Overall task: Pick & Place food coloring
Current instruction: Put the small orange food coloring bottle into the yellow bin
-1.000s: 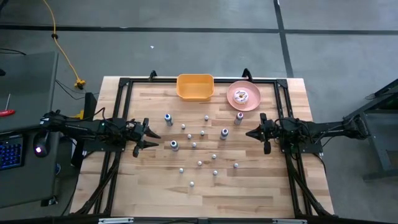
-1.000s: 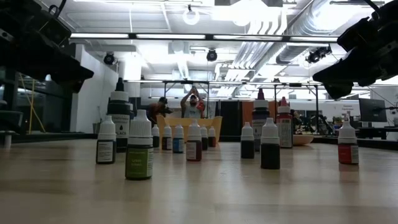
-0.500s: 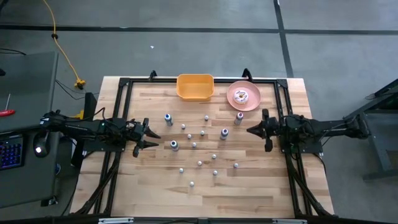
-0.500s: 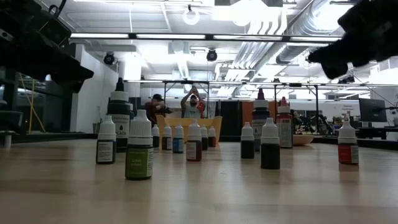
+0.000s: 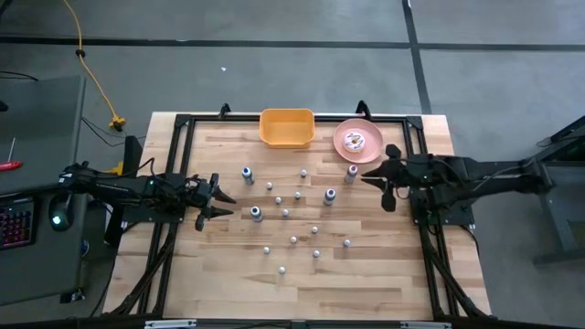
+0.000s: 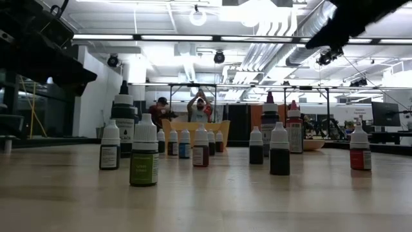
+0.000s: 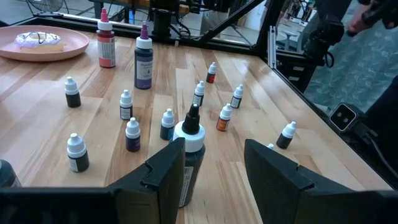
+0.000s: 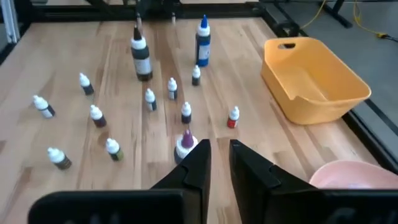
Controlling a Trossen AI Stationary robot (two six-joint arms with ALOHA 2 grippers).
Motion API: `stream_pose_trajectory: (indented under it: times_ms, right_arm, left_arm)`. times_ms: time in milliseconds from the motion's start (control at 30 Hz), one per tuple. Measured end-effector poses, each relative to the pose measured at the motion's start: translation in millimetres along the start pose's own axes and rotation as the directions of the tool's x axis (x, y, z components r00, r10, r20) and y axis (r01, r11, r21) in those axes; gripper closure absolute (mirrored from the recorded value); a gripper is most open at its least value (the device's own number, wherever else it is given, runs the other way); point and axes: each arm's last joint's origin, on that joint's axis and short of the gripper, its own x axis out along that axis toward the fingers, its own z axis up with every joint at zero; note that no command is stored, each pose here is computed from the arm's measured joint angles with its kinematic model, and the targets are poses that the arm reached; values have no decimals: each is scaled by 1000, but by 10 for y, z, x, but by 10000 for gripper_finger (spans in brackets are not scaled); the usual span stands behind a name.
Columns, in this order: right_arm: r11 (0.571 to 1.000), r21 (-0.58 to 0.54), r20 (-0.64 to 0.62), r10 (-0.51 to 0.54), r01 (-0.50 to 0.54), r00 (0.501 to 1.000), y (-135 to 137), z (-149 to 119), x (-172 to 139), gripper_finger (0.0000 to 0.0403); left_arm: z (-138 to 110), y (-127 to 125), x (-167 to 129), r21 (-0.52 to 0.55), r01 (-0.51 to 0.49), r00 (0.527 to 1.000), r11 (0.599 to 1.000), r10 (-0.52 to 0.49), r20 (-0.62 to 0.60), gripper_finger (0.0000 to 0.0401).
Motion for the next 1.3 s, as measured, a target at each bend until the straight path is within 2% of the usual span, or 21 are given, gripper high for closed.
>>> stream_pose_trajectory:
  times_ms: [133, 267, 400, 500, 700, 967, 1100, 1300]
  right_arm:
    - [1000, -8, -30, -2, 2, 1000, 26, 281, 37, 349]
    - [1000, -3, -152, 11, -12, 988, 54, 514, 65, 349]
    - [997, 75, -368, 24, 4, 930, 85, 624, 88, 350]
    - [989, 146, -469, 60, 10, 881, 148, 675, 104, 349]
    - [973, 226, -559, 166, -43, 812, 348, 626, 207, 346]
    - [956, 289, -654, 228, -41, 721, 607, 446, 337, 345]
    - [960, 272, -691, 238, -60, 682, 769, 381, 383, 345]
    - [975, 172, -746, 220, -137, 628, 1034, 254, 445, 345]
  left_arm:
    - [0, 0, 0, 0, 0, 1000, 1000, 0, 0, 238]
    - [-1, 0, 0, 0, 0, 1000, 1000, 0, -1, 238]
    - [-1, 0, 0, 0, 0, 1000, 1000, 0, 0, 238]
    - [-1, 0, 0, 0, 0, 1000, 1000, 0, -1, 238]
    - [-2, 0, 0, 0, 0, 1000, 1000, 0, -1, 238]
    - [-1, 0, 0, 0, 0, 1000, 1000, 0, 0, 238]
    - [-2, 0, 0, 0, 0, 1000, 1000, 0, -1, 238]
    - [-1, 0, 0, 0, 0, 1000, 1000, 0, 0, 238]
